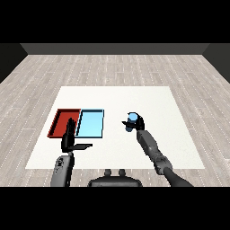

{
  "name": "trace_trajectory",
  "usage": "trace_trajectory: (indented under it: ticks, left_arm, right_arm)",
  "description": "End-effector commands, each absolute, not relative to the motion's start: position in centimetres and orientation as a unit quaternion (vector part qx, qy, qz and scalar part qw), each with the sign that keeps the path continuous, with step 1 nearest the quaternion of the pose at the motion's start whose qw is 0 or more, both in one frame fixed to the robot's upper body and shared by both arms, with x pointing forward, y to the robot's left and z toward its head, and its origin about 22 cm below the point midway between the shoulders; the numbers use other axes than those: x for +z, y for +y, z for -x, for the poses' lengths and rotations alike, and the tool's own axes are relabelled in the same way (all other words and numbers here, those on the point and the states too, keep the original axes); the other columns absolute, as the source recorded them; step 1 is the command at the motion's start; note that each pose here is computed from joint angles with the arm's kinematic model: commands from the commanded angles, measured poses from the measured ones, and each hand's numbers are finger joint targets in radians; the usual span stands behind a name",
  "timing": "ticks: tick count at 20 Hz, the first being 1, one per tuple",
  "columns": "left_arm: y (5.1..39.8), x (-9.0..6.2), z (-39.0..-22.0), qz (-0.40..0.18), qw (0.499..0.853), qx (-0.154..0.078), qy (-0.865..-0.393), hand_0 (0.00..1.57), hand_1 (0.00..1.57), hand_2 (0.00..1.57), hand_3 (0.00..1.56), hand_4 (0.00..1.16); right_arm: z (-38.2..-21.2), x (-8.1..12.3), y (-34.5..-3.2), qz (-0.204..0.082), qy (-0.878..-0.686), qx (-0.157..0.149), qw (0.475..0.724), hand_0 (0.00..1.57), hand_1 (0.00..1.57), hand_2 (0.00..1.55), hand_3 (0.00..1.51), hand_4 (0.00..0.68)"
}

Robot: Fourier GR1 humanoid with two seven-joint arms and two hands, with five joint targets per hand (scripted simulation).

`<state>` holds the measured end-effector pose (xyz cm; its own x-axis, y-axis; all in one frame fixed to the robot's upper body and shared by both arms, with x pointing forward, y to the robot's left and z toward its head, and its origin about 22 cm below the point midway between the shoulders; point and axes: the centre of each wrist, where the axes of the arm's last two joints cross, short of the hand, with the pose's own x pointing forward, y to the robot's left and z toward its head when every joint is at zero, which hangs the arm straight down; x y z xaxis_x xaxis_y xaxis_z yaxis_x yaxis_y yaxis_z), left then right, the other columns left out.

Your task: Pick the blue can and put it in the blue box

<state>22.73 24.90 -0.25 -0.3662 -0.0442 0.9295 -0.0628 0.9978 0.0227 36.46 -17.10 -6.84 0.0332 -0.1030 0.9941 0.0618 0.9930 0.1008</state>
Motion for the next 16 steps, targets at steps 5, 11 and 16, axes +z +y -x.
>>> trace_trajectory:
  ticks: [5, 11, 16]
  left_arm:
    - [24.9, -1.2, -22.9, -0.033, 0.563, 0.004, -0.826, 0.0, 0.0, 0.0, 0.0, 0.0]
    - [24.6, 0.7, -25.3, -0.029, 0.565, -0.006, -0.825, 0.0, 0.0, 0.0, 0.0, 0.0]
    - [24.6, -0.8, -24.7, -0.011, 0.57, -0.008, -0.822, 0.0, 0.0, 0.0, 0.0, 0.0]
  right_arm:
    - [-37.3, -5.9, -16.4, 0.005, -0.701, -0.049, 0.711, 1.43, 1.43, 1.44, 1.37, 0.504]
    - [-37.3, -4.3, -15.3, 0.012, -0.749, -0.008, 0.662, 1.45, 1.45, 1.47, 1.35, 0.477]
    - [-36.2, -3.7, -15.0, 0.008, -0.767, -0.003, 0.642, 1.46, 1.46, 1.48, 1.35, 0.518]
